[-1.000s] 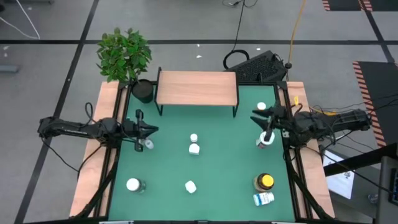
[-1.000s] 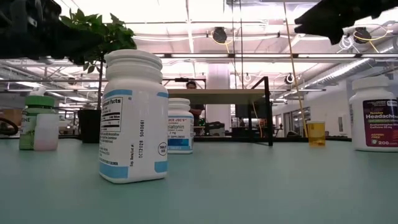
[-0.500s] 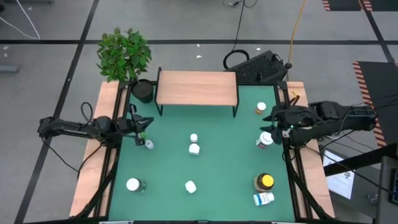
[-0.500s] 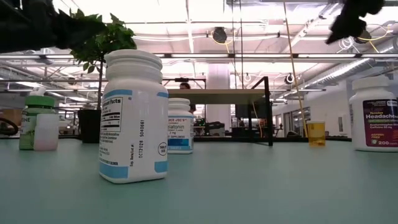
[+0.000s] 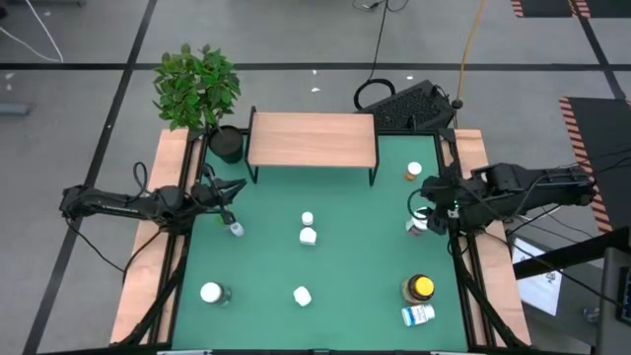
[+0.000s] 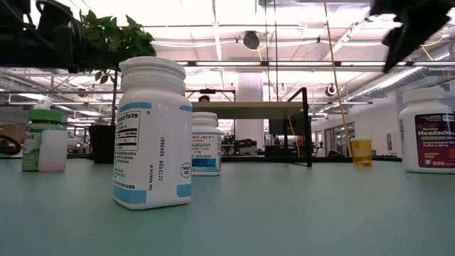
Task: Pick and place medicine bottles onto shelf by color
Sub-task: Put the red and white pill bottle on the shelf
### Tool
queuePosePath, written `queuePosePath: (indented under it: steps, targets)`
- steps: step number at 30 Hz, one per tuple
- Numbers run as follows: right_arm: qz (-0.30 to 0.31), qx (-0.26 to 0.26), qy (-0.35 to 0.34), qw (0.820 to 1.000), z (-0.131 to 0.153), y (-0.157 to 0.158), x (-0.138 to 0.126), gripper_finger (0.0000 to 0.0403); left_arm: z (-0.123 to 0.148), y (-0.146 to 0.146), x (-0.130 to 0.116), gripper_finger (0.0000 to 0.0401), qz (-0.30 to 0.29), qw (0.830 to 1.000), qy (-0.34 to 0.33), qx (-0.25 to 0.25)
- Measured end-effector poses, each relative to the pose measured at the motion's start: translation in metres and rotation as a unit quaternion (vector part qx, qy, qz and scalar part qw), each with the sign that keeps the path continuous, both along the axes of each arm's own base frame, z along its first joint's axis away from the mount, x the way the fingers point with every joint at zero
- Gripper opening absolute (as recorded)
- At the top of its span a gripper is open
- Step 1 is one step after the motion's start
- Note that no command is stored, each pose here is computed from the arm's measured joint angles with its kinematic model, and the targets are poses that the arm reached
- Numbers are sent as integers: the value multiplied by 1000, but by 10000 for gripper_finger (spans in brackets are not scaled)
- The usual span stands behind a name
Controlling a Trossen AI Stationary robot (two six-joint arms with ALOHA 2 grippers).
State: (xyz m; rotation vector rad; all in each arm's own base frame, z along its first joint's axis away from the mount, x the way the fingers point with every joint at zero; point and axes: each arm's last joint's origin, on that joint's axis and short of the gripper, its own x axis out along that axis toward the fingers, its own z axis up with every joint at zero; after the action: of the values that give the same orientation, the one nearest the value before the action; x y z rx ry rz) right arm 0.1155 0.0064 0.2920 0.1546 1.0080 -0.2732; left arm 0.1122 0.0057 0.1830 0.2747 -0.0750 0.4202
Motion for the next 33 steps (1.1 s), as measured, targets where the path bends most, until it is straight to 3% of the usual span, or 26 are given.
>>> queuePosePath:
  steps: [6, 11, 16, 23, 28, 33]
  targets:
    - [59, -87, -59, 993, 10, -12, 33, 305, -3, 0, 0, 31, -10, 997, -17, -80]
    - [60, -112, -30, 991, 12, -24, 49, 325, -2, 0, 0, 31, -14, 992, -43, -120]
    - [55, -77, 9, 995, 5, -24, 45, 326, 0, 0, 0, 31, -17, 989, -58, -132]
    - [25, -13, 24, 999, 5, -16, 28, 328, 4, 1, -1, 31, 2, 994, -59, -91]
    - [7, -12, 89, 996, 0, -10, 14, 328, -1, 1, 0, 31, 9, 999, -14, -49]
    - [38, 45, 97, 994, -1, 3, 12, 328, -8, 1, 0, 31, 10, 999, 18, -50]
